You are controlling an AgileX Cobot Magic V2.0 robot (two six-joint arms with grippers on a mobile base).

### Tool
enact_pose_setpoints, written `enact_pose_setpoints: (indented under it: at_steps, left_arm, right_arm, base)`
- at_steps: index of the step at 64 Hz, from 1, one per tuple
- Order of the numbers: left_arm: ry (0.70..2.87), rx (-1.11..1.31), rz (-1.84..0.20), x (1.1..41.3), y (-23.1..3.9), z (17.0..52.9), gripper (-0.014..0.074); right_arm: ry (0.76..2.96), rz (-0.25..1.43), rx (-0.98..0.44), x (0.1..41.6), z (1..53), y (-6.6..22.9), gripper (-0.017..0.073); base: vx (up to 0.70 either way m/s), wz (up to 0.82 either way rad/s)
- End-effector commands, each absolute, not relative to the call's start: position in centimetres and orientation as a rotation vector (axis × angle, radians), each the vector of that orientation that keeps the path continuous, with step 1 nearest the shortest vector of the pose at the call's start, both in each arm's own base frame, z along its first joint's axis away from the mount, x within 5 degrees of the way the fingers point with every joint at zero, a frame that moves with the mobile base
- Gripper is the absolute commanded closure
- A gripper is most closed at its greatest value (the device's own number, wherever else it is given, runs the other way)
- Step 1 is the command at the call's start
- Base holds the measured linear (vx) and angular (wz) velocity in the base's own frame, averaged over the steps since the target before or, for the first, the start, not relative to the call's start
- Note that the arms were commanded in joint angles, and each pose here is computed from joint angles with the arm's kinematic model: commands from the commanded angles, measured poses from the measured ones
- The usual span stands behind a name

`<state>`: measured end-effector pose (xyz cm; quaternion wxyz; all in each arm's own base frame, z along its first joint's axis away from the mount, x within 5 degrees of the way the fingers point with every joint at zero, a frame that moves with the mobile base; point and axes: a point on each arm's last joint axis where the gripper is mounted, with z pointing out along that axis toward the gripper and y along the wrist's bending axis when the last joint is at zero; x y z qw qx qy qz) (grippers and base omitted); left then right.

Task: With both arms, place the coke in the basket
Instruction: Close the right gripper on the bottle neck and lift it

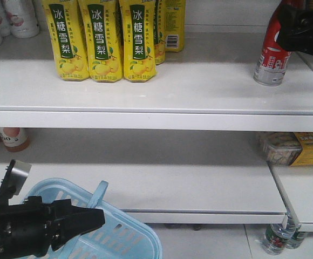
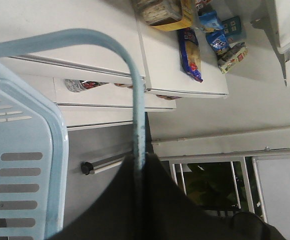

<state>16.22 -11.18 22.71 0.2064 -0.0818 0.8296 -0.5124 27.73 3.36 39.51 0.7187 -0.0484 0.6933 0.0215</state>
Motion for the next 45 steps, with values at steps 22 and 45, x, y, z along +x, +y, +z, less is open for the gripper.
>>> enact_pose_setpoints:
  at_steps: [22, 45]
  left_arm:
    - [2.203, -0.257, -1.553, 16.4, -11.5, 24.6, 0.0599]
    - [2.203, -0.257, -1.553, 16.4, -11.5, 24.6, 0.0599]
  right_arm:
    - [1.37, 0.024, -0.068, 28.8, 41.1, 3.2, -0.0035]
    - [1.387, 0.028, -0.083, 31.0, 42.3, 3.6, -0.0035]
  base:
    - [0.0, 0.0]
    - [0.0, 0.0]
